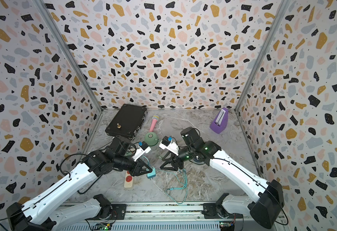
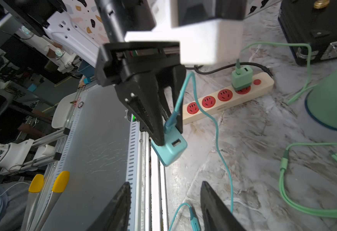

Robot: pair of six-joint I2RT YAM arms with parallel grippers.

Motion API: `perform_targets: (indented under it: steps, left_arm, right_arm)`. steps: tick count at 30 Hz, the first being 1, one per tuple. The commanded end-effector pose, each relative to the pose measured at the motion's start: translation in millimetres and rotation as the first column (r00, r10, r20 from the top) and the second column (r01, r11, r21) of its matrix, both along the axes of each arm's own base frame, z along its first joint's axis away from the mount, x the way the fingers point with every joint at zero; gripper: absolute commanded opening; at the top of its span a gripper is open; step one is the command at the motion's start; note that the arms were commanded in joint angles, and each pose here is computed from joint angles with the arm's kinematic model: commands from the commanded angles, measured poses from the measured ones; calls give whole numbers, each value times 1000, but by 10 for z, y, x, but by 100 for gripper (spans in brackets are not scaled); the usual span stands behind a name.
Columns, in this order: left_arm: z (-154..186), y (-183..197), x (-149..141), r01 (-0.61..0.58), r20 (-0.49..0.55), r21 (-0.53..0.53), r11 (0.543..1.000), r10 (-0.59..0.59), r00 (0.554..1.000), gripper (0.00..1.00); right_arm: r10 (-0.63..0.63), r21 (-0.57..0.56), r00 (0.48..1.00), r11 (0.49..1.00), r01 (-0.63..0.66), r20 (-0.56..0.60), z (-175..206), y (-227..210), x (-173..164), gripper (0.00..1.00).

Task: Charge the cordless meat grinders
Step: Pick up the plug from the center of the board, then insert the plug into the socket.

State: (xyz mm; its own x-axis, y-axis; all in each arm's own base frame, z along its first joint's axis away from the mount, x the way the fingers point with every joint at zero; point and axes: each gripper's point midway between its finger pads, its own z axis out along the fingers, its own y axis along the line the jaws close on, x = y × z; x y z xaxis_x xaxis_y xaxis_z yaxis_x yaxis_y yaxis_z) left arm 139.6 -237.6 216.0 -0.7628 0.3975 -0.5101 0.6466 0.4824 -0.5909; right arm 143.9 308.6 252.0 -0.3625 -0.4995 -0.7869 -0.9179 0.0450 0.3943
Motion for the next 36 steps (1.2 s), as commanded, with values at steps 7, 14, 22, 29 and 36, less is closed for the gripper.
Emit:
perform_targets:
  steps: [7, 14, 22, 29, 36]
  left_arm:
    - [472, 43, -311, 80, 14, -122, 989, -79, 997, 0]
    - [554, 85, -404, 93, 12, -135, 986, -92, 996, 0]
    - [581, 130, -448, 107, 22, -115, 988, -105, 994, 0]
    - [605, 164, -446, 100, 38, -98, 990, -97, 995, 0]
    - [392, 396, -259, -28, 98, 73, 997, 21, 995, 0]
  right_arm:
    - [-49, -52, 994, 997, 54, 96, -523, -23, 184, 58]
    - [41, -7, 997, 999, -41, 68, -637, 345, 228, 60]
    - [117, -7, 992, 993, -116, 42, -801, 764, 174, 61]
    - [68, -102, 997, 993, -65, 32, -1027, 834, 284, 32]
    - [-71, -189, 989, 977, 94, 127, -906, 584, 469, 3]
